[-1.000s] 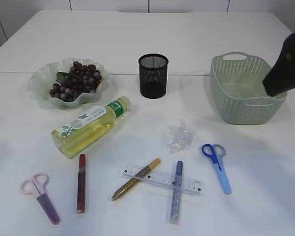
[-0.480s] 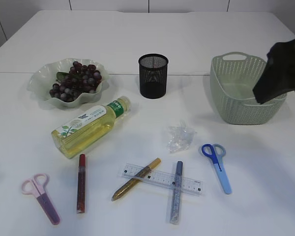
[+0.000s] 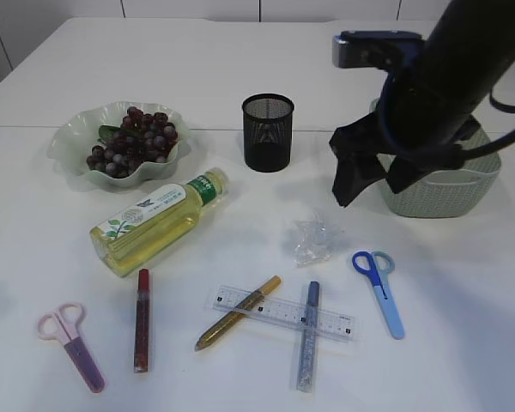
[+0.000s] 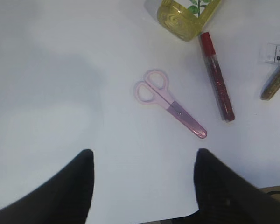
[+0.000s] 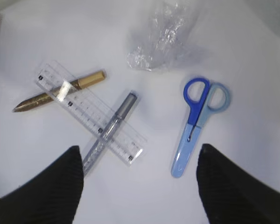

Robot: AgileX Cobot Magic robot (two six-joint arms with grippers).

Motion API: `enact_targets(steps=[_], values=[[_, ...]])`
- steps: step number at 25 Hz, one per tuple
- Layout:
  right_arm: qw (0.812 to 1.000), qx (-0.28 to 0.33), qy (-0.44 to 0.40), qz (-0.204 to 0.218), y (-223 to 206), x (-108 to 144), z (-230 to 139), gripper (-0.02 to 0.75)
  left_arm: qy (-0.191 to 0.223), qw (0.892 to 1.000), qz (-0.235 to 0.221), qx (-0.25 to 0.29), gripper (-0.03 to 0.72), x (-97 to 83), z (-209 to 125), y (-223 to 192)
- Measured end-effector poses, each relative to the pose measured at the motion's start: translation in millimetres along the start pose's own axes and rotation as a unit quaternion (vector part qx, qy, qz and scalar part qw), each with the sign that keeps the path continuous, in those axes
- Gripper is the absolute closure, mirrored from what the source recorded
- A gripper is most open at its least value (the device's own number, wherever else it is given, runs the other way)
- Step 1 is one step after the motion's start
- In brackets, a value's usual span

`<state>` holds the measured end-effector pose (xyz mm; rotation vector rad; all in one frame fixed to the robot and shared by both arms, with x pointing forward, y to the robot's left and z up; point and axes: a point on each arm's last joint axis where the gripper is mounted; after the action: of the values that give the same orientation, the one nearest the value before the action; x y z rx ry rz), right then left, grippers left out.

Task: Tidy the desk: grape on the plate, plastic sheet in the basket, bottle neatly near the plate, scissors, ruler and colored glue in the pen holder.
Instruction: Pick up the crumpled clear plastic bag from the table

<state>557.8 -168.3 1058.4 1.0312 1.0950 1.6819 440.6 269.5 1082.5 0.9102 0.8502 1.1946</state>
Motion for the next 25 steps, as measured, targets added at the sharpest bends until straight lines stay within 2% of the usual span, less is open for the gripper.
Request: enact_targets(steps=[6, 13, 25], values=[[0.999, 0.027, 0.024, -0.003, -52.1, -5.0, 33.4, 0.12, 0.002, 1.0, -0.003, -0.001, 0.202, -0.6, 0.1, 0.0], [0.999, 0.041, 0.027, -0.008, -97.1, -10.6, 60.1, 0.118, 0.002, 1.0, -0.004, -0.001, 0.203, -0.7, 0.2, 0.0], [0.995, 0.084, 0.035, -0.034, -152.0, -23.7, 63.0, 0.113, 0.002, 1.0, -0.003, -0.015, 0.215, -0.6, 2.7, 0.0]])
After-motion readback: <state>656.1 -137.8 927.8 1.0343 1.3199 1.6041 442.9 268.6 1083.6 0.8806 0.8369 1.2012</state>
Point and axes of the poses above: a point on each arm's last joint axis where the gripper is mounted, y pointing back along that axis away from the gripper, x along the wrist's bending axis when the last joint is at zero, z = x × y, and after that the axes turned 6 degrees about -y, right-handed
